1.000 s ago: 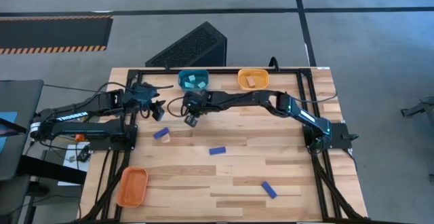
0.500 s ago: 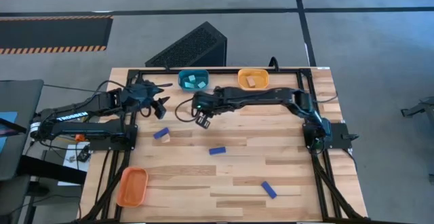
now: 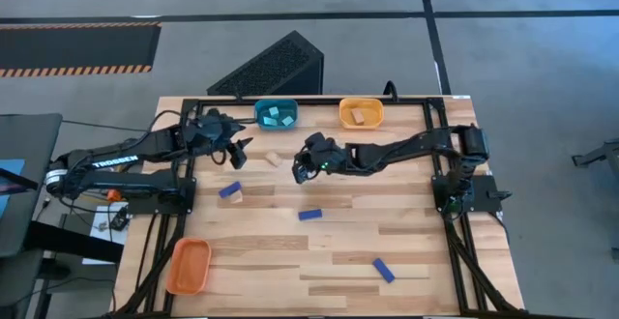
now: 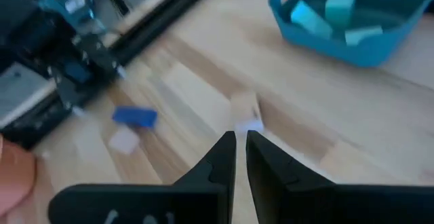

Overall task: Sort & place blocks by color
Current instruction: Put the top center brown block into the yellow bin

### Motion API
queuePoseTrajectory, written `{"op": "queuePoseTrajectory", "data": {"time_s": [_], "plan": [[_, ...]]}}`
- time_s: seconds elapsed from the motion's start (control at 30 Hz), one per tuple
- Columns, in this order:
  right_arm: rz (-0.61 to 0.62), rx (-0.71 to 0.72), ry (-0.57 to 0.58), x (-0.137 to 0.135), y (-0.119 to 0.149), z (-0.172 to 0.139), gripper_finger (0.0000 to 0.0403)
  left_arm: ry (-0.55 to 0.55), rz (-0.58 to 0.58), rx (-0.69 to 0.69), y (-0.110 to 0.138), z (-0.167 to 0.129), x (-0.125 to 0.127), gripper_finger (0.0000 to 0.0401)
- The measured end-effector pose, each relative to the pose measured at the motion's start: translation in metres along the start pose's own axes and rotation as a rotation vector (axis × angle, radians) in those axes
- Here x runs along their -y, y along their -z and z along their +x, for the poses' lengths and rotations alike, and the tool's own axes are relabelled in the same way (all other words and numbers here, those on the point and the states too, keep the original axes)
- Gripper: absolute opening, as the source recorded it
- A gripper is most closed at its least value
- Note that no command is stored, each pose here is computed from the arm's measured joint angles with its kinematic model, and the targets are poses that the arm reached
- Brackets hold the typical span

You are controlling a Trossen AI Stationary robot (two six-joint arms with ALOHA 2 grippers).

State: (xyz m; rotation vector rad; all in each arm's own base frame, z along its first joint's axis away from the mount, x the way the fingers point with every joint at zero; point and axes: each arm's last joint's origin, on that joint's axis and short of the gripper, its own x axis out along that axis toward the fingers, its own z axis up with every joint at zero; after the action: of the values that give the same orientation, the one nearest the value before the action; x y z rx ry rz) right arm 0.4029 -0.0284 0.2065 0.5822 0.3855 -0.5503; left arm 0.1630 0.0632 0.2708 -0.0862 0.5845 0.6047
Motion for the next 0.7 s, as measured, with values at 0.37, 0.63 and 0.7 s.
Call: {"op": "queuePoseTrajectory", "data": {"time_s": [0.37, 0.63, 0.7], "plan": [[0.002, -0.051, 0.003, -0.035, 0.035, 0.019, 0.0059, -0.064, 0.034, 0.162, -0.051, -0.017, -0.030, 0.0187], [-0.125, -0.140, 0.168, -0.052, 0.018, 0.004, 0.0059, 0.038, -0.072, 0.126, -0.021, -0.010, -0.047, 0.0187], [-0.136, -0.148, 0.175, -0.052, 0.018, 0.004, 0.0059, 0.068, -0.088, 0.150, -0.017, -0.014, -0.049, 0.0187]]}}
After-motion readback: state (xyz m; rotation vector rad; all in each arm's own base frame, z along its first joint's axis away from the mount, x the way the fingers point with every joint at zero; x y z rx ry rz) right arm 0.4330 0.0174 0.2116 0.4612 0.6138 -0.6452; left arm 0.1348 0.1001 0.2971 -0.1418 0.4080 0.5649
